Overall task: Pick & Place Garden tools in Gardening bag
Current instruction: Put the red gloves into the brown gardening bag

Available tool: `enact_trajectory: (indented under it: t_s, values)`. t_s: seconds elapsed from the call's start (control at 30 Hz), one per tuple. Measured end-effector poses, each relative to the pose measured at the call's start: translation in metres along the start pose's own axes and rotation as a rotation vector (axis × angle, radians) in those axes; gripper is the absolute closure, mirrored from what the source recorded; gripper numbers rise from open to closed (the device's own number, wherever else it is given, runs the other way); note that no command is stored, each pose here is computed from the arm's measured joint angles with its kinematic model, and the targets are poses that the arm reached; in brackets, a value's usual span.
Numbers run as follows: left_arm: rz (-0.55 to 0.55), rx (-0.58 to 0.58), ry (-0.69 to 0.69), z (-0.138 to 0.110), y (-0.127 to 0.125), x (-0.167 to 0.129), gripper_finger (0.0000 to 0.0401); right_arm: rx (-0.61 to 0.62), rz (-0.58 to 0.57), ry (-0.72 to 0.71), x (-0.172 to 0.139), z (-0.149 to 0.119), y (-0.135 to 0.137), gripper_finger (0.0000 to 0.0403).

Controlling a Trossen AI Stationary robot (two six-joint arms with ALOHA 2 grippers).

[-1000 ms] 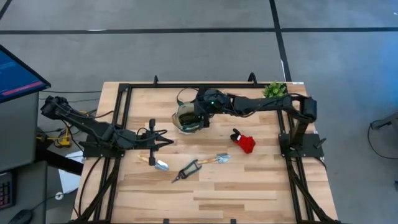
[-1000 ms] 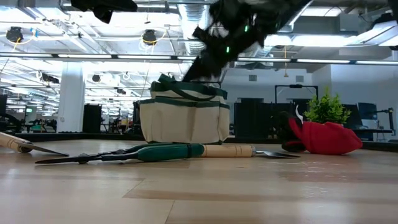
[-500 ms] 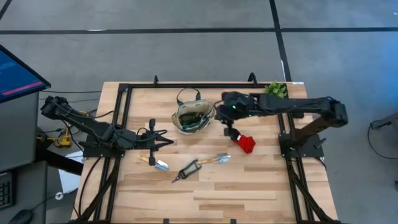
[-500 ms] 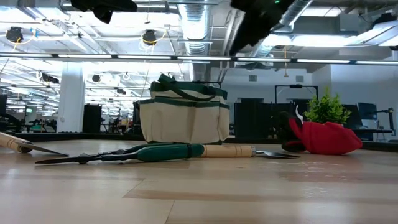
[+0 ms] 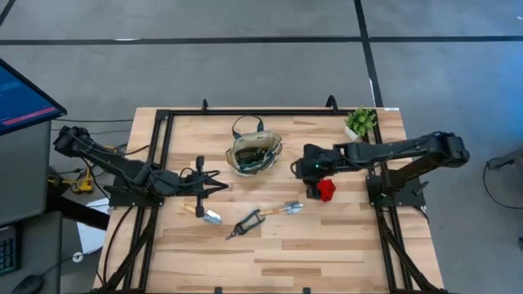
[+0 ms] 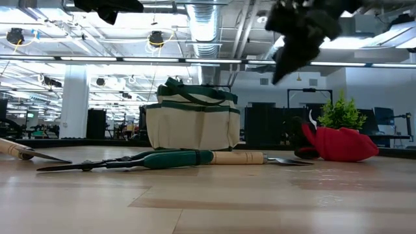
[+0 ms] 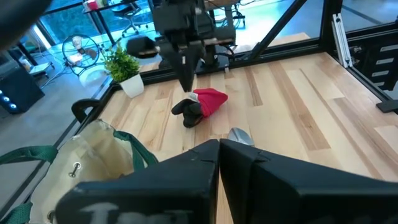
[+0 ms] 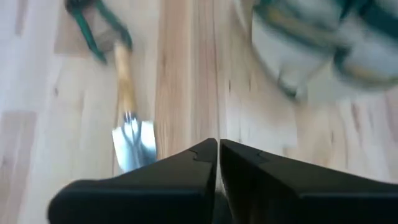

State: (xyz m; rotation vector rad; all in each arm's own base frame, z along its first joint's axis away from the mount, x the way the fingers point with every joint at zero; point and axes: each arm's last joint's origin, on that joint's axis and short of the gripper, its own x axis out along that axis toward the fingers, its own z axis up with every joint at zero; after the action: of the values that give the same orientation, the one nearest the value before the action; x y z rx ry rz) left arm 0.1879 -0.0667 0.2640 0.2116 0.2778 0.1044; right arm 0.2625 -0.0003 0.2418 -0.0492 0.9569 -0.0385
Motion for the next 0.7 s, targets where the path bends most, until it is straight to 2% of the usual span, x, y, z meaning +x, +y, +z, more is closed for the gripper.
enact_trajectory:
  t_s: [0.13,0.23,0.33,0.6,0.7]
  values:
    - [0.0,0.0,0.0,0.0,0.0,0.0,0.0398,0.037,0.006,0.094,0.006,-0.01,0.001,0.0393]
    - [0.0,0.0,0.0,0.0,0.0,0.0,0.0398,0.027,0.035,0.12,0.005,-0.012,0.004,0.0378]
    - [0.0,-0.001,0.001,0.0,0.0,0.0,0.0398,0.016,0.046,0.149,0.004,-0.015,0.007,0.0342]
    - [0.0,-0.001,0.001,0.0,0.0,0.0,0.0398,0.004,0.05,0.162,0.004,-0.016,0.01,0.021]
    - [0.0,-0.002,0.001,0.0,0.0,0.0,0.0398,0.003,0.049,0.162,0.004,-0.016,0.01,0.0179]
